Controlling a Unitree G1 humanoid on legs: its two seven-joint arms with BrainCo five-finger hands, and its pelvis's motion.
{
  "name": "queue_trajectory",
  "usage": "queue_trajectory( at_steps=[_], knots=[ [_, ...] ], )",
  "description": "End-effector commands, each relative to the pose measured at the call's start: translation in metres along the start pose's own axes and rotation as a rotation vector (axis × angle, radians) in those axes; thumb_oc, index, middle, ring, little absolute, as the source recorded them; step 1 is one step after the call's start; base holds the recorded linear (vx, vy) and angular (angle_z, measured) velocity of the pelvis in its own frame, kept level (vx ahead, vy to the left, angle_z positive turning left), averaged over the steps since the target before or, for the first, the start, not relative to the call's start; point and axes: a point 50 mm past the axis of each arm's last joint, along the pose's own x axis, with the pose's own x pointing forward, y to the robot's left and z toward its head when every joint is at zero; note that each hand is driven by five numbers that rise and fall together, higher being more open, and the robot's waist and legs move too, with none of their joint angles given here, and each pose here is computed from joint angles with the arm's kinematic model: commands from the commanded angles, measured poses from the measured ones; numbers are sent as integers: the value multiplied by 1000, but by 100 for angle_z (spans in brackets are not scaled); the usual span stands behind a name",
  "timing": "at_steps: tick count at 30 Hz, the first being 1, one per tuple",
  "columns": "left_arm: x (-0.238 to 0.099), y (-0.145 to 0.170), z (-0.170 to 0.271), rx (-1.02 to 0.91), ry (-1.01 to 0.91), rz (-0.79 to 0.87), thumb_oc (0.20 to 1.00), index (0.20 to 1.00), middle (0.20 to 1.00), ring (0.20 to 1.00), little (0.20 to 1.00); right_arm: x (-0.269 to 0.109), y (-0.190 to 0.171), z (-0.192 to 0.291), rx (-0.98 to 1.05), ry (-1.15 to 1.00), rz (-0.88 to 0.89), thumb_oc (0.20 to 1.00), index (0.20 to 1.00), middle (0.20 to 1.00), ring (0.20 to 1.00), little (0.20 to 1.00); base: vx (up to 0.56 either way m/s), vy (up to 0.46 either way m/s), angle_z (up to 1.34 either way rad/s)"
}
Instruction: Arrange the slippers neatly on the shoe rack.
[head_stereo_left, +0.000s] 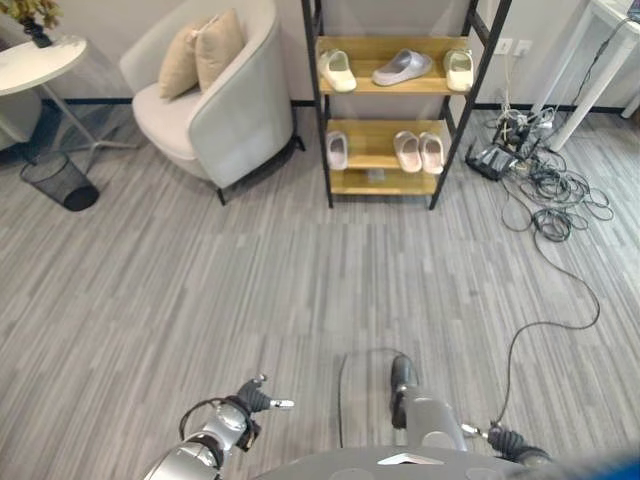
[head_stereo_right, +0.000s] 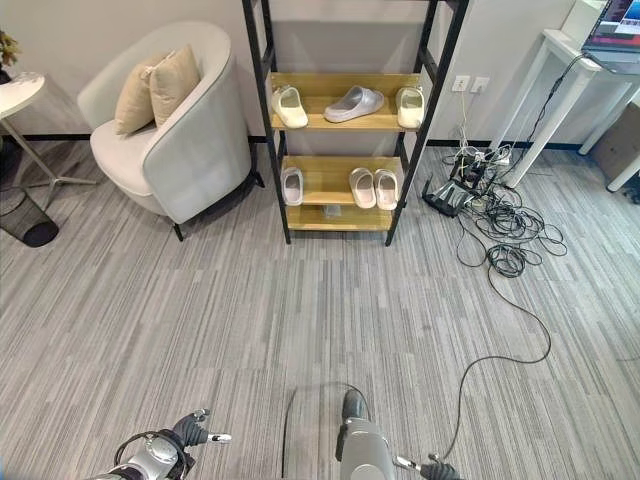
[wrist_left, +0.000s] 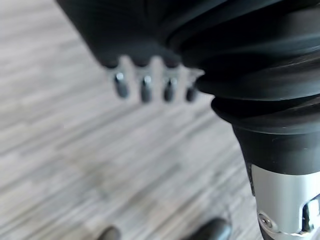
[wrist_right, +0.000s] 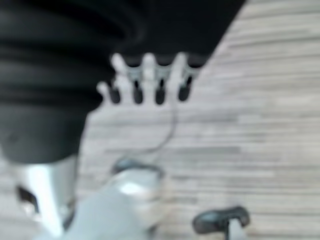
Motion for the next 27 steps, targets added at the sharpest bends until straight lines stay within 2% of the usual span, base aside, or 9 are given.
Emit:
queue_trajectory(
  at_steps=[1,5,8,10,17,23,27],
  knots=[
    [0,0,9,7,-63,28,1000,1000,1000,1000,1000,-3,-28,-3,-2,12,-66,1000,1000,1000,1000,1000,258,-230,42],
    [1,6,17,-100,-87,57,1000,1000,1000,1000,1000,-2,-32,2,80,-5,-98,1000,1000,1000,1000,1000,224,-351,-15],
    [1,8,11,-142,-57,81,1000,1000,1000,1000,1000,-1,-27,11,18,-28,-84,1000,1000,1000,1000,1000,319,-156,7],
    [0,1,6,-124,-43,64,1000,1000,1000,1000,1000,-1,-26,15,-3,-46,-84,1000,1000,1000,1000,1000,520,130,-17],
    [-6,5,-29,-153,88,93,1000,1000,1000,1000,1000,1,-10,28,-45,-96,-39,1000,1000,1000,1000,1000,449,213,-51],
    [-3,26,-14,-143,33,159,1000,1000,1000,1000,1000,1,-8,22,-22,-62,-26,1000,1000,1000,1000,1000,175,240,16],
    [-2,27,-8,-97,9,158,1000,1000,1000,1000,1000,0,-10,7,29,-23,-40,1000,1000,1000,1000,1000,109,114,8]
  ],
)
